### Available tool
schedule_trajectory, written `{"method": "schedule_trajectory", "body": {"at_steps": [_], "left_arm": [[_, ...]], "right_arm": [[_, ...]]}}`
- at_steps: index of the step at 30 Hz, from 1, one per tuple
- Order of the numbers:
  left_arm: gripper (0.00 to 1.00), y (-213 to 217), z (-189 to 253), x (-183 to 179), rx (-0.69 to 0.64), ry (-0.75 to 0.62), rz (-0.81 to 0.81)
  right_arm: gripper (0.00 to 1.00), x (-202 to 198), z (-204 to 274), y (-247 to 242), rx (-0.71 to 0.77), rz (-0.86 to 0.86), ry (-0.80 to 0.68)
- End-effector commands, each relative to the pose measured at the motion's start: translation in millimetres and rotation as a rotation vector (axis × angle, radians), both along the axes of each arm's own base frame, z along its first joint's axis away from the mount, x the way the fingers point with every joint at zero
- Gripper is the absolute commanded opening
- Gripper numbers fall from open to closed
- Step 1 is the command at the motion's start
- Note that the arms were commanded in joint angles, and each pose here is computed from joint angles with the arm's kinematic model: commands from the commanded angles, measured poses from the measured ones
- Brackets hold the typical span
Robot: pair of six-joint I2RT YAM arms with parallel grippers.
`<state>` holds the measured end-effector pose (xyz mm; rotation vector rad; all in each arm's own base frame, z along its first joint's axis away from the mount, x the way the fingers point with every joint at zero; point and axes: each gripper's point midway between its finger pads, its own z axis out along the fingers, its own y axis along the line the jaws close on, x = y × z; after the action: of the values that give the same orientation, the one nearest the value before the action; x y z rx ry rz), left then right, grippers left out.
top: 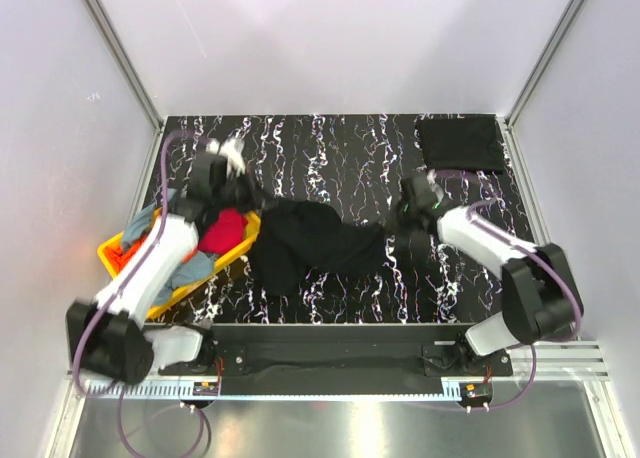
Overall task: Fold and stack the t-shirts
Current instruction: Move the tshirt to the center of the board
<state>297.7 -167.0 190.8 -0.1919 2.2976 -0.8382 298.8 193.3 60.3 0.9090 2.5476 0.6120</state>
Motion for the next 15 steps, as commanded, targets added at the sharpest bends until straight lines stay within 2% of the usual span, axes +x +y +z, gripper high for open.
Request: {"method": "schedule_trajectory", "body": {"at_steps": [1, 2, 4, 5, 7, 9, 10, 12, 13, 15], "left_arm": [[0.00, -25, 161, 70, -0.128, -0.399, -0.025], [0.00, -30, 181, 73, -0.151, -0.431, -0.043], [0.00, -34, 230, 73, -0.192, -0.520, -0.066], [0.00, -33, 240, 71, -0.196, -0.544, -0.064], [0.00, -27, 249, 63, -0.184, -0.581, -0.049], [0.05, -19, 247, 49, -0.172, -0.599, -0.034], [0.16, -19, 217, 48, -0.156, -0.545, -0.029], [0.20, -17, 191, 31, -0.159, -0.501, -0.043], [0.28, -19, 142, 24, -0.148, -0.395, -0.050], [0.32, -20, 103, 2, -0.159, -0.309, -0.069]], "right_arm": [[0.00, 61, 121, -54, -0.150, -0.051, -0.318], [0.00, 72, 172, -63, -0.158, -0.073, -0.428], [0.00, 68, 208, -92, -0.285, -0.100, -0.487], [0.00, 64, 246, -100, -0.297, -0.121, -0.571], [0.00, 52, 269, -111, -0.346, -0.115, -0.624], [0.00, 34, 290, -114, -0.327, -0.101, -0.684], [0.00, 26, 290, -114, -0.321, -0.088, -0.686], [0.00, 8, 275, -107, -0.278, -0.033, -0.671], [0.00, 2, 267, -104, -0.259, -0.014, -0.660], [0.00, -16, 230, -93, -0.214, 0.062, -0.593]]}}
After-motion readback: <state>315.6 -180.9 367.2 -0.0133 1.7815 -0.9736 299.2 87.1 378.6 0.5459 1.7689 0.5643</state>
